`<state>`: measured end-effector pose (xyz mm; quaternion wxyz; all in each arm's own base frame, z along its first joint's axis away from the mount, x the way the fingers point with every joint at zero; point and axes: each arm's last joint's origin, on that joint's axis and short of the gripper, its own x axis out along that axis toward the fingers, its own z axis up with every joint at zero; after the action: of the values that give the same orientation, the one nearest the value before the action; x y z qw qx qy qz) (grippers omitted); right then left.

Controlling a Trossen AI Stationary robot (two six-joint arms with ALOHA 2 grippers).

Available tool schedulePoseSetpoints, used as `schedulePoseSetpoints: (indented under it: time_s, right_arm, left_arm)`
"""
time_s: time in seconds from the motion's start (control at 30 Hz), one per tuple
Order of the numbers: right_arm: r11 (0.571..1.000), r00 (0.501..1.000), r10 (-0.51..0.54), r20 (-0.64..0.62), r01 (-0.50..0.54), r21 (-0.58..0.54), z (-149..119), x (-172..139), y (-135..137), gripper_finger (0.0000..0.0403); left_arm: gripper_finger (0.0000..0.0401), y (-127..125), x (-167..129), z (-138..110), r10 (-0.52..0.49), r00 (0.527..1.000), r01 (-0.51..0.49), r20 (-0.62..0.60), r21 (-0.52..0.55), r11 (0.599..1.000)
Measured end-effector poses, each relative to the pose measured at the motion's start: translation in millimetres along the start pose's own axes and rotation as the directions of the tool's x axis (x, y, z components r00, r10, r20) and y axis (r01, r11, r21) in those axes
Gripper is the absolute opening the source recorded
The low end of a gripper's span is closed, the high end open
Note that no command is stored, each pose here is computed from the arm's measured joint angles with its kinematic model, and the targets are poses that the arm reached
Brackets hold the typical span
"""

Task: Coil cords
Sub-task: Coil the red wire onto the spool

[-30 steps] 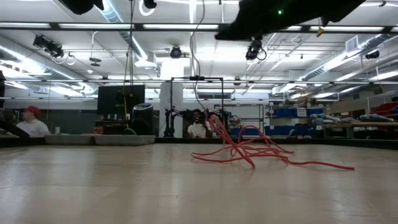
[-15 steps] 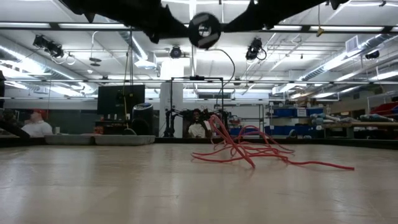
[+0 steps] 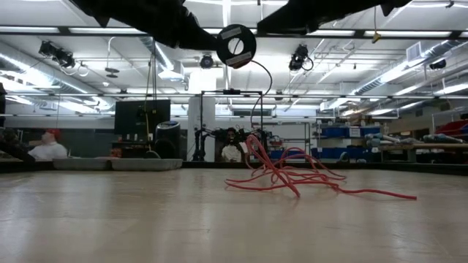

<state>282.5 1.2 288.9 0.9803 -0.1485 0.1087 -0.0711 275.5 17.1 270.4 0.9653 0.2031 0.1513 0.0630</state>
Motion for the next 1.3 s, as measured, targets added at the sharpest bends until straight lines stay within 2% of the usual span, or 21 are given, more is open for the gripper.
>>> schedulePoseSetpoints:
  time_s: [0.13,0.23,0.37,0.47,0.77,1.3]
  right_arm:
    - [0.998,0.998,0.055,0.038,-0.055,-0.001,1.1,2.7,2.0,0.0115]
    - [0.998,0.997,0.057,0.053,-0.056,-0.024,0.4,6.5,3.4,0.0114]
    - [0.998,0.997,0.051,0.066,-0.047,-0.050,-1.2,12.0,4.6,0.0114]
    - [0.996,0.996,0.044,0.075,-0.038,-0.079,-2.6,16.1,5.9,0.0114]
    - [0.993,0.989,0.069,0.130,-0.056,-0.105,1.8,17.3,10.9,0.0113]
    - [0.988,0.991,0.082,0.103,-0.068,-0.136,-1.4,18.6,13.8,0.0105]
  left_arm:
    - [0.0000,-0.5,-0.3,4.0,0.008,0.999,-0.010,0.036,0.066,0.998]
    - [0.0000,-0.8,-0.6,7.0,0.013,0.998,-0.021,0.062,0.126,0.992]
    - [0.0000,-0.5,-0.9,9.7,0.018,0.996,-0.030,0.089,0.134,0.991]
    - [0.0000,-1.6,-1.0,10.3,-0.024,0.994,0.006,0.108,0.161,0.987]
    - [0.0000,-1.9,-1.2,10.6,-0.035,0.993,-0.009,0.114,0.361,0.933]
    - [0.0000,-1.7,-1.3,11.9,-0.029,0.992,-0.019,0.126,0.362,0.932]
